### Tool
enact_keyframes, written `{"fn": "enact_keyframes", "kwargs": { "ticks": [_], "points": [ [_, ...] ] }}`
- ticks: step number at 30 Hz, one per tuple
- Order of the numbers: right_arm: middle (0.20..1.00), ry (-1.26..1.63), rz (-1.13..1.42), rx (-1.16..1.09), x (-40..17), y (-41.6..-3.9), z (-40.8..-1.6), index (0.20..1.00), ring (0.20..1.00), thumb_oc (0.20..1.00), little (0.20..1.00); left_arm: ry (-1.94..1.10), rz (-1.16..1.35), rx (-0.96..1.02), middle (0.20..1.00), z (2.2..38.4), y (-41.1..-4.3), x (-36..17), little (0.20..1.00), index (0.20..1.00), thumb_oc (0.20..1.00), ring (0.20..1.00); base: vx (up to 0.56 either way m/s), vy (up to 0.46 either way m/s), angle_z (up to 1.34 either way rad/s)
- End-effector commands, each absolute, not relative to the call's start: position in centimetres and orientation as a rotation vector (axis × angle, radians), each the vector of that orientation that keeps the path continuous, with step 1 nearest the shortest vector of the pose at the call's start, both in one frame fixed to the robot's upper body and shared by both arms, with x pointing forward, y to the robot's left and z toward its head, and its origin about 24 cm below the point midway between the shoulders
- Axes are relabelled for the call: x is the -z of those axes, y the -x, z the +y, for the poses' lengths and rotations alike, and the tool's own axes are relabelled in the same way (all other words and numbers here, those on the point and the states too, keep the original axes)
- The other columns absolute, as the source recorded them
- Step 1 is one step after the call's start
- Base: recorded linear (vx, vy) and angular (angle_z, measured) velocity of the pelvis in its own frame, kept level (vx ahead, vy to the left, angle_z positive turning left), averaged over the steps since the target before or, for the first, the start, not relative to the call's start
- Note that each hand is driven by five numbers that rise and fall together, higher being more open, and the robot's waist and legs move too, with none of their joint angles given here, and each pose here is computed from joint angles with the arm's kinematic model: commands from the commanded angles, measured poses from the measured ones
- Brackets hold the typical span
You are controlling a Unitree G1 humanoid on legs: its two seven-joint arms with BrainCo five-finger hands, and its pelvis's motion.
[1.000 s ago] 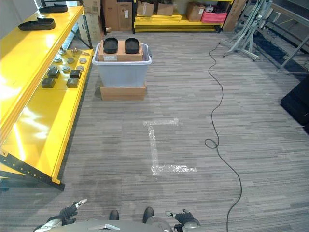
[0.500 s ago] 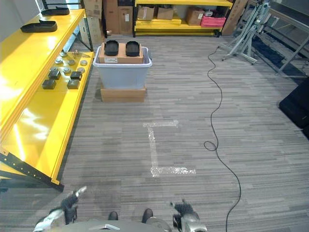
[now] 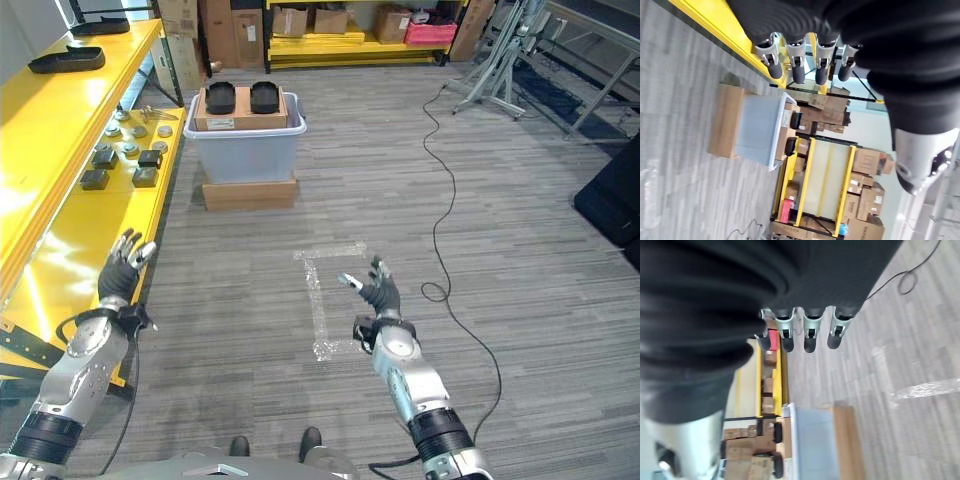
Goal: Move parts from the plastic box to the shelf.
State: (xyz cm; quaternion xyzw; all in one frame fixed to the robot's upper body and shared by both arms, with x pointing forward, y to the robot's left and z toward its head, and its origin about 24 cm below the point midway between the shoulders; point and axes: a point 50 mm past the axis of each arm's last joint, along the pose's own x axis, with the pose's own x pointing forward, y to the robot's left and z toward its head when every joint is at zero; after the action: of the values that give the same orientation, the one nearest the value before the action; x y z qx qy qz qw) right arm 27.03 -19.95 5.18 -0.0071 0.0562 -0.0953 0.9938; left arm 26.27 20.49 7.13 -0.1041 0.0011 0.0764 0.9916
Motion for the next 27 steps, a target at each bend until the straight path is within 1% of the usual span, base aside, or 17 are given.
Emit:
{"fn": "enact_keyframes", "kwargs": {
  "ticks": [1,9,15,19,23,27],
  "points": [
    [1.0,-0.035,-0.137,0.158,-10.9,-28.5,-19.1,1.0,1.0,1.0,1.0,0.19,-0.124,-0.188,1.0,20.7,-27.5,-10.2,1.0,1.0,1.0,1.0,0.03,0.035,-0.02],
    [1.0,-0.046,-0.111,0.127,-10.9,-28.0,-18.1,1.0,1.0,1.0,1.0,0.227,-0.117,-0.156,1.0,20.1,-26.8,-10.7,1.0,1.0,1.0,1.0,0.04,0.074,-0.02],
    [1.0,-0.093,-0.118,0.117,-11.0,-28.0,-17.8,1.0,1.0,1.0,1.0,0.204,-0.123,-0.085,1.0,19.5,-26.9,-11.1,1.0,1.0,1.0,1.0,0.06,0.123,-0.12],
    [1.0,-0.132,-0.143,0.094,-11.4,-28.0,-16.9,1.0,1.0,1.0,1.0,0.204,-0.153,-0.043,1.0,18.9,-27.2,-12.0,1.0,1.0,1.0,1.0,0.06,0.17,-0.1],
    [1.0,-0.128,-0.155,0.046,-11.6,-27.7,-16.3,1.0,1.0,1.0,1.0,0.207,-0.163,-0.071,1.0,19.3,-26.9,-11.9,1.0,1.0,1.0,1.0,0.1,0.121,-0.28],
    [1.0,-0.125,-0.168,0.016,-11.9,-27.6,-16.3,1.0,1.0,1.0,1.0,0.219,-0.164,-0.082,1.0,20.0,-26.1,-11.8,1.0,1.0,1.0,1.0,0.31,-0.103,-0.28]
  ]
}}
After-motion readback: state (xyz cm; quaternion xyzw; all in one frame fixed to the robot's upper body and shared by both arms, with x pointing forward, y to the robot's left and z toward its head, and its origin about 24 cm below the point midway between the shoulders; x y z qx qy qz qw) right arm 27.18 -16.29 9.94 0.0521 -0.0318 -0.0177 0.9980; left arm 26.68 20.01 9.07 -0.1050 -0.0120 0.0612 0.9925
